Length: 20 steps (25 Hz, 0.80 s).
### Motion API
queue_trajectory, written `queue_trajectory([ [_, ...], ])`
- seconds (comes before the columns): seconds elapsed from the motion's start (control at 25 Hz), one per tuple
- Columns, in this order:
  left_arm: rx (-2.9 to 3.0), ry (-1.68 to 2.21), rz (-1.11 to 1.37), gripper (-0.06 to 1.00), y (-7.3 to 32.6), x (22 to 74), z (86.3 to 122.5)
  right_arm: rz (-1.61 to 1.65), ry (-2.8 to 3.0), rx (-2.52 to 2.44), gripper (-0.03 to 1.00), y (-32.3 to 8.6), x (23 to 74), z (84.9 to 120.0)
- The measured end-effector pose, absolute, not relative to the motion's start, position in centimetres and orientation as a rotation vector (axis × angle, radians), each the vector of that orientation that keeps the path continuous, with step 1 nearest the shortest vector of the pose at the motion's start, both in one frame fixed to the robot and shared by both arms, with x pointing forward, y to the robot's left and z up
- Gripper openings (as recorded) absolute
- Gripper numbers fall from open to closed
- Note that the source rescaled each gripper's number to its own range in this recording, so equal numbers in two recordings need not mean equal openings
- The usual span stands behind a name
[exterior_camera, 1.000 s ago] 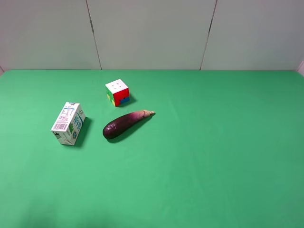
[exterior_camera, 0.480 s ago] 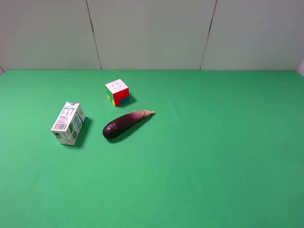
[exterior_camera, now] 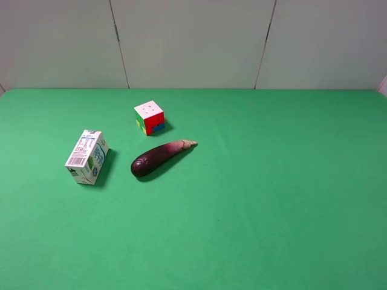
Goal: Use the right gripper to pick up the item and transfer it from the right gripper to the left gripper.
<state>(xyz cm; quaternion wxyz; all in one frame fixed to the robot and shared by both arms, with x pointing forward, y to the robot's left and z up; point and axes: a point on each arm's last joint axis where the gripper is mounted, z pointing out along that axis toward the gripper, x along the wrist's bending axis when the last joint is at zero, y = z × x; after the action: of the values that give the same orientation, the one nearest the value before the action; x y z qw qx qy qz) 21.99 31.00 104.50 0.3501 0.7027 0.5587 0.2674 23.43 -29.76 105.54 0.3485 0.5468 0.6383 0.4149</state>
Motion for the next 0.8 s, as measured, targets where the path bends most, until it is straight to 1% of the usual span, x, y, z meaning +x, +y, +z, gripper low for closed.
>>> queue_trajectory([
  [0.2, 1.819, 1.449, 0.712, 1.00, 31.1, 22.0, 104.5, 1.076, 1.655, 1.417, 1.00, -29.8, 23.4, 105.5],
  [0.48, 1.811, 1.417, 0.859, 1.00, 31.6, 23.1, 104.2, 1.077, 1.655, 1.418, 1.00, -29.8, 23.4, 105.5],
  [0.8, 1.810, 1.414, 0.869, 1.00, 31.6, 23.1, 104.3, 1.077, 1.655, 1.418, 1.00, -29.8, 23.4, 105.5],
])
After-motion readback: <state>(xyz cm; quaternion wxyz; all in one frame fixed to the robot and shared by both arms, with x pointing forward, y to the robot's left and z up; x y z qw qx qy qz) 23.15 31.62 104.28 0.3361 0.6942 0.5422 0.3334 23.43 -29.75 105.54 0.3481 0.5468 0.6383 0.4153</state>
